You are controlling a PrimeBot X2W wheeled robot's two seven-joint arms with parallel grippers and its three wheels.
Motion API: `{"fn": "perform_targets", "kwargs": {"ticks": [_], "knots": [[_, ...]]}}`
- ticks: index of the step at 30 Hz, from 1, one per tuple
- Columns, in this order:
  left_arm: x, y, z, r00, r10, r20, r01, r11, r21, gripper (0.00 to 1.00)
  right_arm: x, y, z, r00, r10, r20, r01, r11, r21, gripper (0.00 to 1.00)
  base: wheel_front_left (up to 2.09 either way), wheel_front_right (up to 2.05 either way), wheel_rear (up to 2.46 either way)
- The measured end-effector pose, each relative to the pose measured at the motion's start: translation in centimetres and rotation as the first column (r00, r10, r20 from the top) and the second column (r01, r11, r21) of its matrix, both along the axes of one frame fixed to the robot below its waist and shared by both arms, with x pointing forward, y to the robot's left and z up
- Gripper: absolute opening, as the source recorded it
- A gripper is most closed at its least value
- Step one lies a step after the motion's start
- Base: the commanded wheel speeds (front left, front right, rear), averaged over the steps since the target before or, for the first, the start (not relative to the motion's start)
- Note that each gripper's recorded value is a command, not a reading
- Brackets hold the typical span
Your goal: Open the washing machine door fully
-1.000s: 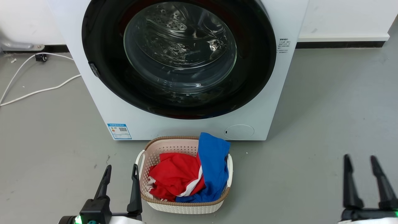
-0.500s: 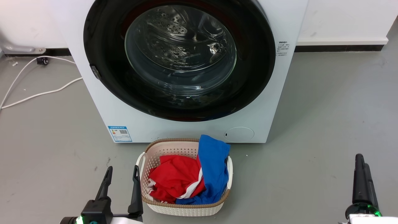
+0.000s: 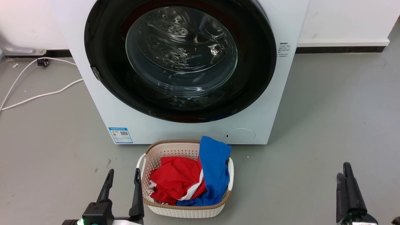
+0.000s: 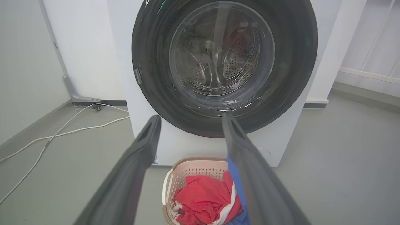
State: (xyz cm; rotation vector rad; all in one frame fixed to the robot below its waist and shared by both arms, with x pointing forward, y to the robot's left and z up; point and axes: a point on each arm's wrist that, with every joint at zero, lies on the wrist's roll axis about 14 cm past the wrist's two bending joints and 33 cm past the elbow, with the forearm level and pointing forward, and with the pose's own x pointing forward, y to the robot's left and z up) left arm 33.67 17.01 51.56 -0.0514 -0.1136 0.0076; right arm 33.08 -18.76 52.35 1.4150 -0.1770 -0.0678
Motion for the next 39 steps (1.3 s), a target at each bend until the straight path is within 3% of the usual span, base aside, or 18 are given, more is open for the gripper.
{"fn": "perform_targets", "kwargs": {"ticks": [8,9,17,18,19,20,30,39], "knots": [[-0.1,0.1,-0.2,1.0,0.004,-0.006,-0.004,1.0,-0.007,1.0,0.0,0.0,-0.4,0.997,0.079,-0.009,-0.077,0.982,0.172,1.0,0.0,0.0,0.0],[-0.1,0.2,-0.2,1.0,0.006,-0.007,-0.006,1.0,-0.007,1.0,0.0,-0.4,-0.2,0.996,0.086,0.004,-0.085,0.967,0.239,1.0,0.0,0.0,0.0],[-0.1,0.3,-0.3,1.0,0.011,-0.01,-0.011,1.0,-0.007,1.0,-0.1,-1.2,-0.9,0.994,0.108,-0.019,-0.103,0.976,0.193,1.0,0.0,0.0,0.0],[-0.1,0.3,-0.3,1.0,0.011,-0.011,-0.011,1.0,-0.007,1.0,-0.1,-1.2,-0.9,0.994,0.111,-0.02,-0.105,0.976,0.19,0.46,0.0,0.0,0.0],[-0.1,0.3,-0.3,1.0,0.011,-0.011,-0.011,1.0,-0.007,1.0,-0.1,-1.2,-0.9,0.994,0.109,-0.022,-0.103,0.978,0.179,0.46,0.0,0.0,0.0],[-0.1,0.3,-0.4,1.0,0.013,-0.012,-0.013,1.0,-0.007,1.0,-0.1,-1.2,-0.9,0.994,0.109,-0.023,-0.103,0.979,0.178,0.0,0.0,0.0,0.0],[-0.1,0.6,-0.4,1.0,0.024,-0.013,-0.024,1.0,-0.005,1.0,0.1,-1.3,-1.0,0.994,0.105,-0.026,-0.099,0.98,0.172,0.0,0.0,0.0,0.0],[0.2,0.7,-0.3,0.999,0.033,-0.012,-0.032,0.999,0.011,1.0,1.3,-4.2,-1.0,0.999,0.027,-0.027,-0.022,0.986,0.166,0.0,0.0,0.0,0.0]]}}
